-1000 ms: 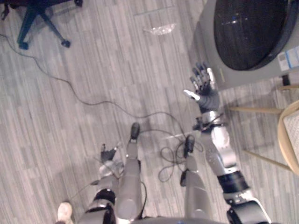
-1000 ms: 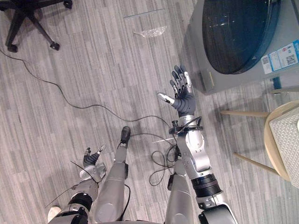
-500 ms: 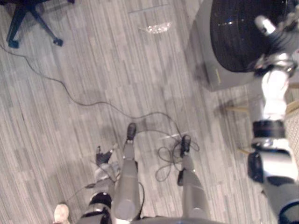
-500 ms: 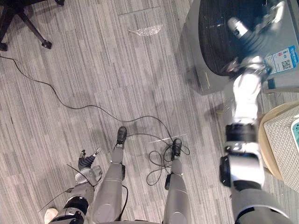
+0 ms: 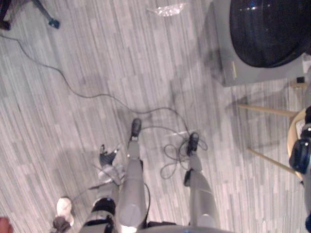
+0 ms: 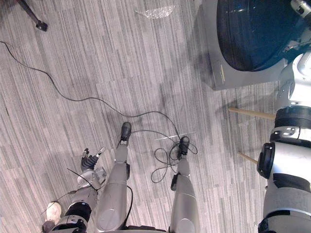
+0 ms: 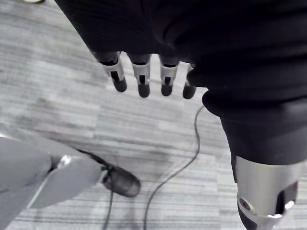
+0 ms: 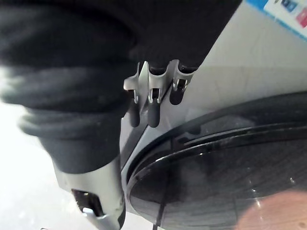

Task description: Pick up the laundry basket with both hands and put the clothes into the washing machine.

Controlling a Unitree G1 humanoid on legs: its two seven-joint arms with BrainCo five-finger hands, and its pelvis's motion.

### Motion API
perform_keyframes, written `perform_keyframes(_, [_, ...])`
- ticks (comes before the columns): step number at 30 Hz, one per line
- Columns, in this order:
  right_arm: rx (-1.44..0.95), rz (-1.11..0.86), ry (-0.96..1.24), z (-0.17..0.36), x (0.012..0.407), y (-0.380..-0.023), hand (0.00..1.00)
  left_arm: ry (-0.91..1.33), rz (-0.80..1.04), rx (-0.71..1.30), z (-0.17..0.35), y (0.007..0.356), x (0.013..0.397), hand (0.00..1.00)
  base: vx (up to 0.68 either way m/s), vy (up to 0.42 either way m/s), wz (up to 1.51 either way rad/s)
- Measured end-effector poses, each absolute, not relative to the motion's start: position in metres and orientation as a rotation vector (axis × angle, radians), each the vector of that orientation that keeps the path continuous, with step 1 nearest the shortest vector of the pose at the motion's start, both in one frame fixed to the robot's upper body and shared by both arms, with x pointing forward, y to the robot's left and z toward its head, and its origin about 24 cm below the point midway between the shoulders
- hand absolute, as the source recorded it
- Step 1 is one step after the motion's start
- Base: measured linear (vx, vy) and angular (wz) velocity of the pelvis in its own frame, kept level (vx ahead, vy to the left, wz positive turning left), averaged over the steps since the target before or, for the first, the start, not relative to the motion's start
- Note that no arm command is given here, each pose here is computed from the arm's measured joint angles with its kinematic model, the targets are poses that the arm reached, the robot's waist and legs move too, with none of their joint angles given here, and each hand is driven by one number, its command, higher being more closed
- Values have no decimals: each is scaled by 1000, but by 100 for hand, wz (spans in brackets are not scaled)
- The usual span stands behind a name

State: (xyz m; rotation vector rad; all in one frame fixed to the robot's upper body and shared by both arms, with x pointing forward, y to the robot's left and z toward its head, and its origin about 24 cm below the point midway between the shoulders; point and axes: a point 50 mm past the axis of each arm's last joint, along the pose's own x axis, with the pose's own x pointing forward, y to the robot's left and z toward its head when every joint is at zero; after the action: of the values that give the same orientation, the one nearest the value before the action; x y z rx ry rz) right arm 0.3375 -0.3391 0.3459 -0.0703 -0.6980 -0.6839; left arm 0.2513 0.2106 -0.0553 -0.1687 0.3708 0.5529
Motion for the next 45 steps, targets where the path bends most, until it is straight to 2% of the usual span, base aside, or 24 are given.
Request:
perform_keyframes(10, [-216,-696,-702,376,339,-328,0,240,523,-213,-31,205,264,0,17,47,2])
perform_keyframes(16, [-257,-682,-715,396,341,-316,0,251,523,-242,-34,200,263,0,-17,42,-8])
perform_keyframes(20, [-231,-616,-718,394,350,-297,0,263,525,-264,-36,196,263,0,-26,20,-13])
perform_keyframes(24, [-127,-443,-770,389,358,-253,0,290,524,-303,-41,186,261,0,-30,18,-11])
perform_keyframes(26, [-47,-239,-813,380,359,-205,0,298,519,-321,-43,180,261,0,-35,9,-13])
perform_keyframes(27, [-29,-200,-816,377,359,-195,0,300,516,-326,-43,178,261,0,-28,6,-10])
perform_keyframes(30, [50,169,-903,365,340,-125,0,316,517,-349,-46,171,260,0,4,0,6])
perform_keyframes(31, [136,375,-943,356,323,-86,0,328,509,-355,-46,167,262,0,17,3,20])
perform_keyframes(33, [222,455,-955,351,314,-75,0,329,503,-357,-46,165,264,0,38,0,47])
perform_keyframes(37, [369,476,-978,340,304,-83,0,342,553,-370,-49,174,261,0,65,30,53])
perform_keyframes(41, [505,340,-970,311,303,-121,0,380,598,-376,-54,180,260,0,46,31,-3])
perform_keyframes(43, [538,241,-890,276,308,-138,0,411,614,-365,-60,184,256,0,30,-4,-19])
perform_keyframes(45, [551,142,-726,219,307,-149,0,476,610,-335,-72,182,249,0,26,-9,-34])
